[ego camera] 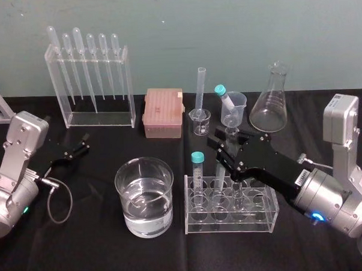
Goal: Hold the test tube with one hand and immerse one end into the beaker, then return it to the test tube rack.
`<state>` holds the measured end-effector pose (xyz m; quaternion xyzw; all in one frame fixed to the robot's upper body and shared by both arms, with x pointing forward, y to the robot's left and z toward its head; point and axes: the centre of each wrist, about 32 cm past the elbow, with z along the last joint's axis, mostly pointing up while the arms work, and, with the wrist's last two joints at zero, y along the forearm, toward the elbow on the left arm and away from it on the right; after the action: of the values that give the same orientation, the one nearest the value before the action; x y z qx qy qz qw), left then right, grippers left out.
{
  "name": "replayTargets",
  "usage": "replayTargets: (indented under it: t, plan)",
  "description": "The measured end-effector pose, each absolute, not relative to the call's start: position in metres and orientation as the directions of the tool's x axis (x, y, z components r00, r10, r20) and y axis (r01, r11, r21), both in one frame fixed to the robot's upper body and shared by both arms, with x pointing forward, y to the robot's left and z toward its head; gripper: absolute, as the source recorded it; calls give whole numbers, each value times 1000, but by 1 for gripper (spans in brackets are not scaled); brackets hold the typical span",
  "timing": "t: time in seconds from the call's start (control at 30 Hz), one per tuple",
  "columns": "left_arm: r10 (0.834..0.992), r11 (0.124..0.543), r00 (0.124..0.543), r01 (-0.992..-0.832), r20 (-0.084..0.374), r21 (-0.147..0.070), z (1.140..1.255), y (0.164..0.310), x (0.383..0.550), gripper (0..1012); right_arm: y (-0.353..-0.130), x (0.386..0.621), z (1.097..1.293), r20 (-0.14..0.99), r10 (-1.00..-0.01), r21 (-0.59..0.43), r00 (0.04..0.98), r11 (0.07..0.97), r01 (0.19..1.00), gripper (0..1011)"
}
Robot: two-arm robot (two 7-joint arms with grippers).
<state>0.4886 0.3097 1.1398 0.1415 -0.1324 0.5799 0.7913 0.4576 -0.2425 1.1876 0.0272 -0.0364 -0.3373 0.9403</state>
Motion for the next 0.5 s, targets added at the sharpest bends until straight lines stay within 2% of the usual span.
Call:
replayTargets:
  t: [0.5]
  plan:
    - [880,287,292,-955,374,70,1140,310,489,1000,-239,461,1180,27,-625,58,780,780,623,209]
